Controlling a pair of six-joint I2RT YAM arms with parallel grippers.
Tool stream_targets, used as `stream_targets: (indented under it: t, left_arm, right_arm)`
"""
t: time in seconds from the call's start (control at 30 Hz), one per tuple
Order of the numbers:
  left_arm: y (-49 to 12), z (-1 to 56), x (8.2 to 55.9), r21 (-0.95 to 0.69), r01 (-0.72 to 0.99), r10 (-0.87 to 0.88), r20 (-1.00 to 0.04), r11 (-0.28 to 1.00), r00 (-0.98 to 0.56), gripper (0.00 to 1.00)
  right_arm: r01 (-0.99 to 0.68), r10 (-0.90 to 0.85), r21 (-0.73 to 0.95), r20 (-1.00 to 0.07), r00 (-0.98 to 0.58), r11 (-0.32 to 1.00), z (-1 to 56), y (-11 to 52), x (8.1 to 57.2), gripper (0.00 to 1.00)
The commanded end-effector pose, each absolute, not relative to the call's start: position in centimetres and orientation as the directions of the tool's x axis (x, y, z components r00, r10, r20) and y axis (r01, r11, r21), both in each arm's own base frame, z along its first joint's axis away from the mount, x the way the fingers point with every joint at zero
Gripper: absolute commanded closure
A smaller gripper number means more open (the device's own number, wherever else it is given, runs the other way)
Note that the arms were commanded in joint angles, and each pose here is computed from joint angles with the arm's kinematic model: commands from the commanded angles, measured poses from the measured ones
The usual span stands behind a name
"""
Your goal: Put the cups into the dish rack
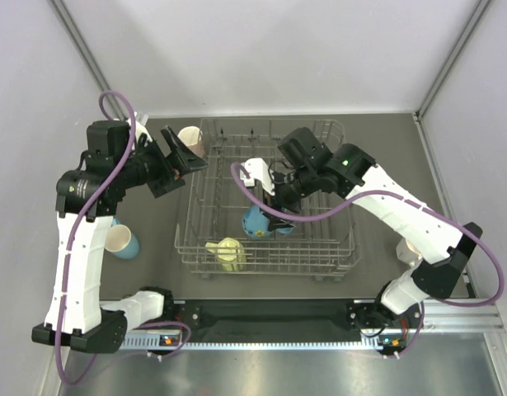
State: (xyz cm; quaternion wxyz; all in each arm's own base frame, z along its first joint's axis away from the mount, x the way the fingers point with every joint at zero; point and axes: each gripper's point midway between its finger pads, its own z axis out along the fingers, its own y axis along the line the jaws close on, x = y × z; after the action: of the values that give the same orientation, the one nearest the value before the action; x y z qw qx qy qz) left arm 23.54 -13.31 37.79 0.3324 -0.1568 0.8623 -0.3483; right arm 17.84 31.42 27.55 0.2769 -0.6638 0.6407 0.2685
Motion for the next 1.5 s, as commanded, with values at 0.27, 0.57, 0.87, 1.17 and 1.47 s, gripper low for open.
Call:
stream_targets:
  t: [0.27,0.57,0.87,1.17,1.47]
  left_arm:
    - [-12.8,37.4,22.5,-0.705,-0.052,-0.52,-0.47,0.707,-0.713,0.07]
    - [-12.7,37.4,22.3,-0.705,-0.055,-0.524,-0.469,0.707,-0.711,0.08]
    - [-12.8,37.2,22.3,-0.7,-0.056,-0.515,-0.466,0.712,-0.719,0.08]
    - [-12.9,36.8,22.8,-0.694,-0.053,-0.5,-0.462,0.718,-0.733,0.08]
    - [-13.0,36.2,23.1,-0.685,-0.053,-0.485,-0.456,0.726,-0.746,0.08]
  right_arm:
    - [-0.996,-0.73,-0.011,-0.679,0.071,-0.086,26.2,32.8,15.9,1.0]
    - [-0.996,-0.775,0.055,-0.632,0.023,-0.075,23.4,33.8,14.6,1.0]
    - [-0.995,-0.816,0.069,-0.578,0.014,-0.066,21.5,33.1,14.2,1.0]
    - [-0.991,-0.84,0.075,-0.54,0.054,-0.112,19.9,32.6,13.6,1.0]
    - [-0.978,-0.835,0.088,-0.539,0.114,-0.19,18.8,33.0,13.3,1.0]
